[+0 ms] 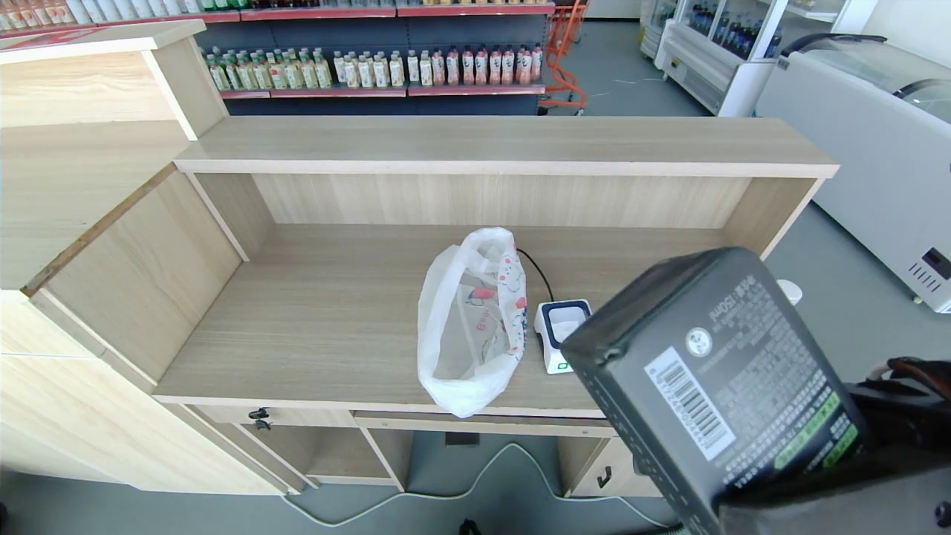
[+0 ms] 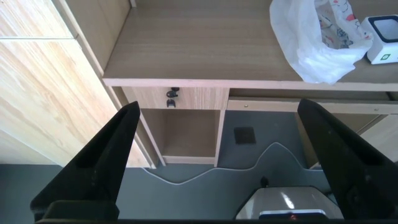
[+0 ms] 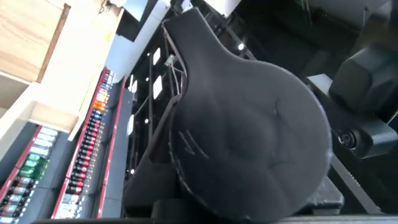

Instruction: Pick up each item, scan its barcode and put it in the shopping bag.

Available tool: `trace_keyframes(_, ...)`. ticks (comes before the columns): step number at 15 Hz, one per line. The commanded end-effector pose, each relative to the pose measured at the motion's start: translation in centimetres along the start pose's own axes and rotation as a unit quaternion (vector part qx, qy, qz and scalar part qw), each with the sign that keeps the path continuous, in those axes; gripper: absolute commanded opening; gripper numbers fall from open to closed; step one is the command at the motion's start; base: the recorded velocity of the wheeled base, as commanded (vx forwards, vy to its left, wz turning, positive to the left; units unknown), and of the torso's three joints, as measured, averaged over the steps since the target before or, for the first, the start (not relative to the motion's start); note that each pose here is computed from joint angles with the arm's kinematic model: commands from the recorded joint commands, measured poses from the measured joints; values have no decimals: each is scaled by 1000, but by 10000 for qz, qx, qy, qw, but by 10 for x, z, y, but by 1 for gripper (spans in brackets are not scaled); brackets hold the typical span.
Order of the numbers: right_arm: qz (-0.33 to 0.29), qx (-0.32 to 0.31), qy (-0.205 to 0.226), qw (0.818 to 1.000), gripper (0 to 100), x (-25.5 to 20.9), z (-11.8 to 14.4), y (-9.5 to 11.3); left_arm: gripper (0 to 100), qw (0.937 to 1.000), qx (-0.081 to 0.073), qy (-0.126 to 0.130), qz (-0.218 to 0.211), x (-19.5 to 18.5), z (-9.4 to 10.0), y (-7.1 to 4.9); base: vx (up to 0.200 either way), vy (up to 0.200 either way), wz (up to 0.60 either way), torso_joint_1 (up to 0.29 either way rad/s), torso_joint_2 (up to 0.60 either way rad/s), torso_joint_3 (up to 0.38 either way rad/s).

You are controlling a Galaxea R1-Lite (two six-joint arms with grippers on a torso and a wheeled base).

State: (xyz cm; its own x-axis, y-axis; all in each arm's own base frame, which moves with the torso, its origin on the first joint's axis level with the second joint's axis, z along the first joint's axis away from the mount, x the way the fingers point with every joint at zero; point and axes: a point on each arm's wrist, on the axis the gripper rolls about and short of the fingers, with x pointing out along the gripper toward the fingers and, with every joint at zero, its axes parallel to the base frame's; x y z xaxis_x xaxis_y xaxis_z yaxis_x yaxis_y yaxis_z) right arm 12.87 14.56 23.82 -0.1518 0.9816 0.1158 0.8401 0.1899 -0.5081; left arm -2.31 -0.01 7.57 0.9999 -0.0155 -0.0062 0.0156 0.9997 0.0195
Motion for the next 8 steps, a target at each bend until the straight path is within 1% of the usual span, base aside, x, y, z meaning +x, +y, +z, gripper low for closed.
trace_keyframes(1, -51, -27, -28, 10000, 0, -4, -1, -6, 100, 10000, 2, 0, 1, 0, 0, 0, 0, 0, 0, 0, 0, 0)
trace_keyframes(4, -12, 51, -111, 9999, 0, -7, 2, -7, 100, 10000, 2, 0, 1, 0, 0, 0, 0, 0, 0, 0, 0, 0)
trace_keyframes(8, 297, 135, -94, 9994, 0, -19, 3, -8, 100, 10000, 2, 0, 1, 0, 0, 0, 0, 0, 0, 0, 0, 0)
